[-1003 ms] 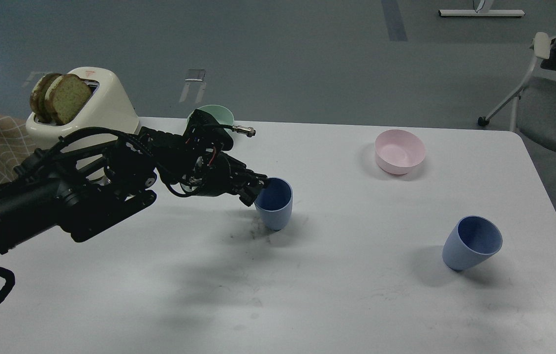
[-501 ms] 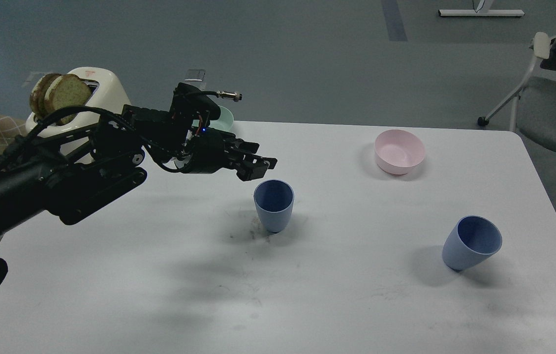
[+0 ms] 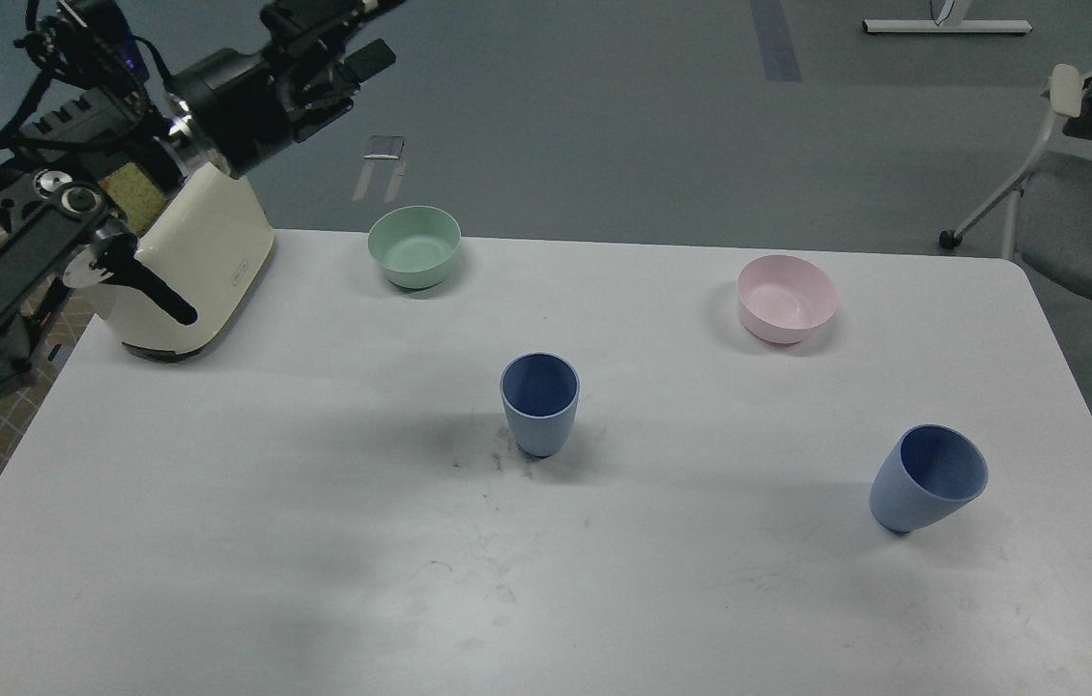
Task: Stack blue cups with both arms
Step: 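Release the cup and raise the left arm back toward the toaster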
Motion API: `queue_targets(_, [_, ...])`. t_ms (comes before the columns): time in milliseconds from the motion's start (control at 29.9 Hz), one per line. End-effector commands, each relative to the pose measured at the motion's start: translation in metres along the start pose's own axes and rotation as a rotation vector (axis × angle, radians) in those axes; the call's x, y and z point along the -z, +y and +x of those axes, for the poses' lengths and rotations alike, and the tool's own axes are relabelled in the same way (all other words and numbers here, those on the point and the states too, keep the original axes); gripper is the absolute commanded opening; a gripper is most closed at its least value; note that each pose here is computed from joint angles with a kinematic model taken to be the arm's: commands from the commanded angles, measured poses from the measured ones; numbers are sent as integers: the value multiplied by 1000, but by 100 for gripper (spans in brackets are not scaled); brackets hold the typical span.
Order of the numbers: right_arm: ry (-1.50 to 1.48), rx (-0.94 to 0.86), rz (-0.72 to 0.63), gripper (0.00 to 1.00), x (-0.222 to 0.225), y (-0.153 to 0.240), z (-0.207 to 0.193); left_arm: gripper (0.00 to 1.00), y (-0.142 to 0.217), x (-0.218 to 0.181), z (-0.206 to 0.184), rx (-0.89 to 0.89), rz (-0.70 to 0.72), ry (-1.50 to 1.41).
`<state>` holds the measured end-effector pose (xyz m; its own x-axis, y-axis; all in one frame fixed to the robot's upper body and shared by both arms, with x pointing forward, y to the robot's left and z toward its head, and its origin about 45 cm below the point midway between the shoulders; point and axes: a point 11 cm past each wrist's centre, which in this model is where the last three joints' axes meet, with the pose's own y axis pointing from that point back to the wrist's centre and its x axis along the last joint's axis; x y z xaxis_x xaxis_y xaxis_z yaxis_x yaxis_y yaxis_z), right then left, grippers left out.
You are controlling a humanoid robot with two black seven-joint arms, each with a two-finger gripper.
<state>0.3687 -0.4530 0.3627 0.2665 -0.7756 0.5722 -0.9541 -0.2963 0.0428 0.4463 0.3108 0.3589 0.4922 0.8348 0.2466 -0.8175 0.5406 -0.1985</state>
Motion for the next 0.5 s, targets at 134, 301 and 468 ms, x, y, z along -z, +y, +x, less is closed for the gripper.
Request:
queue_targets(134, [624,268,-110,100,8,23,-41,92,36,22,35,-206,-54,288])
queue_targets(301, [738,465,-174,100,-14,40,-76,94,37,24,36,-217,-60,314])
queue_targets(468, [838,561,-238,100,-38,48,-94,95,35,25,33,-216,-64,323])
